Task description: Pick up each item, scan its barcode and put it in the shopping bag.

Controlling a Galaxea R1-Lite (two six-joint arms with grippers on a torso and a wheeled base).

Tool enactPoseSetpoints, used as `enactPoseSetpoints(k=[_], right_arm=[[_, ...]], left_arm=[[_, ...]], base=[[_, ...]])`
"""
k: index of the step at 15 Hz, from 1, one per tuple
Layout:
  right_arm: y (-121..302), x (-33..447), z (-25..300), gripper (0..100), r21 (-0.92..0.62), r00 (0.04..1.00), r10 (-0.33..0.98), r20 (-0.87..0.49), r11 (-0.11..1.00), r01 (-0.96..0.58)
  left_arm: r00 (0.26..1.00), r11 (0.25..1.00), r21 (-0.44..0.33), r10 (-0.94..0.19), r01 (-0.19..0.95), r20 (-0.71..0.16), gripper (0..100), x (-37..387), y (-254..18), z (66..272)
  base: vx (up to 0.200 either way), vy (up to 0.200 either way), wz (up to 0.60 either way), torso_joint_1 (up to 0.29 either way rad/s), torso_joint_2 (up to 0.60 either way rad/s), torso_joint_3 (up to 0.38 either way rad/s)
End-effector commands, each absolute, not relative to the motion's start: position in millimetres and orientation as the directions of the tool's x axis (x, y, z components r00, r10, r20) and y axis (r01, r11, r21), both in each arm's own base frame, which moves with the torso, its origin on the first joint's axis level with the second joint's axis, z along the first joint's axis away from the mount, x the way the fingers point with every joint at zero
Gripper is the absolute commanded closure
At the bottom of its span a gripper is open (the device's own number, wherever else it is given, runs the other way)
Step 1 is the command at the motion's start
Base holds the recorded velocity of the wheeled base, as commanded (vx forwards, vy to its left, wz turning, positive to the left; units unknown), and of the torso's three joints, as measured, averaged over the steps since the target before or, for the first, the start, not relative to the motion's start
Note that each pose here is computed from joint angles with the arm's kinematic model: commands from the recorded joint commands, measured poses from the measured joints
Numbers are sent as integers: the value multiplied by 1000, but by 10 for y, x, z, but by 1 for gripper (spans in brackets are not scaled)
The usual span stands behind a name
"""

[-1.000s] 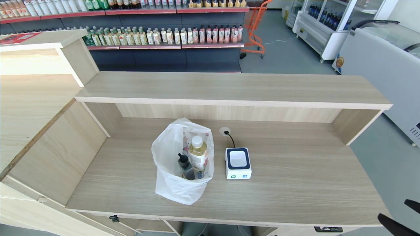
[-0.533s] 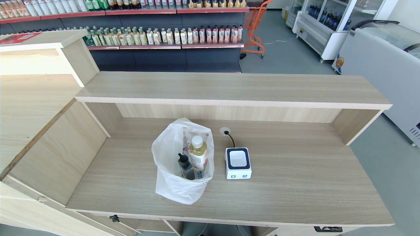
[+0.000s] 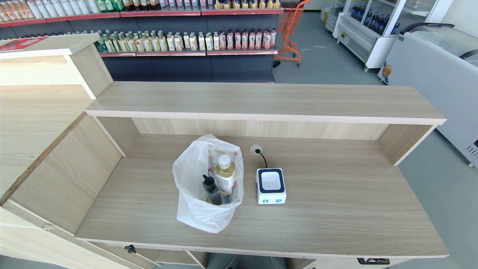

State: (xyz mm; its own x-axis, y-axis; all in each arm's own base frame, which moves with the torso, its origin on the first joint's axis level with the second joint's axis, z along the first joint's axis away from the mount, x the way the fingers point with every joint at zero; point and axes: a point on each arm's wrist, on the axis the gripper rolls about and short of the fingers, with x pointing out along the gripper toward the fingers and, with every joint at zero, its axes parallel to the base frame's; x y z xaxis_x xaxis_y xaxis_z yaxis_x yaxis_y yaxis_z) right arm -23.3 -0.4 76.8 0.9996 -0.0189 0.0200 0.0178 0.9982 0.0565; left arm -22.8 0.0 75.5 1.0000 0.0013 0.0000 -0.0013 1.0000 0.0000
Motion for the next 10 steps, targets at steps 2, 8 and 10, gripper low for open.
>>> enactPoseSetpoints(k=[2,8,10], right_arm=[[-4,-228,771,100,57,1000,-18,15,998,18],[-4,-228,769,100,57,1000,-20,14,998,19],[-4,-228,771,100,57,1000,-20,15,998,19]], left_arm=[[1000,1000,0,2,-2,-2,0,-227,0,755],[1000,1000,0,2,-2,-14,0,-218,0,758],[1000,1000,5,2,-2,0,0,-228,0,755]], base=[[0,0,0,0,0,0],[0,0,0,0,0,0],[0,-200,0,-2,5,7]])
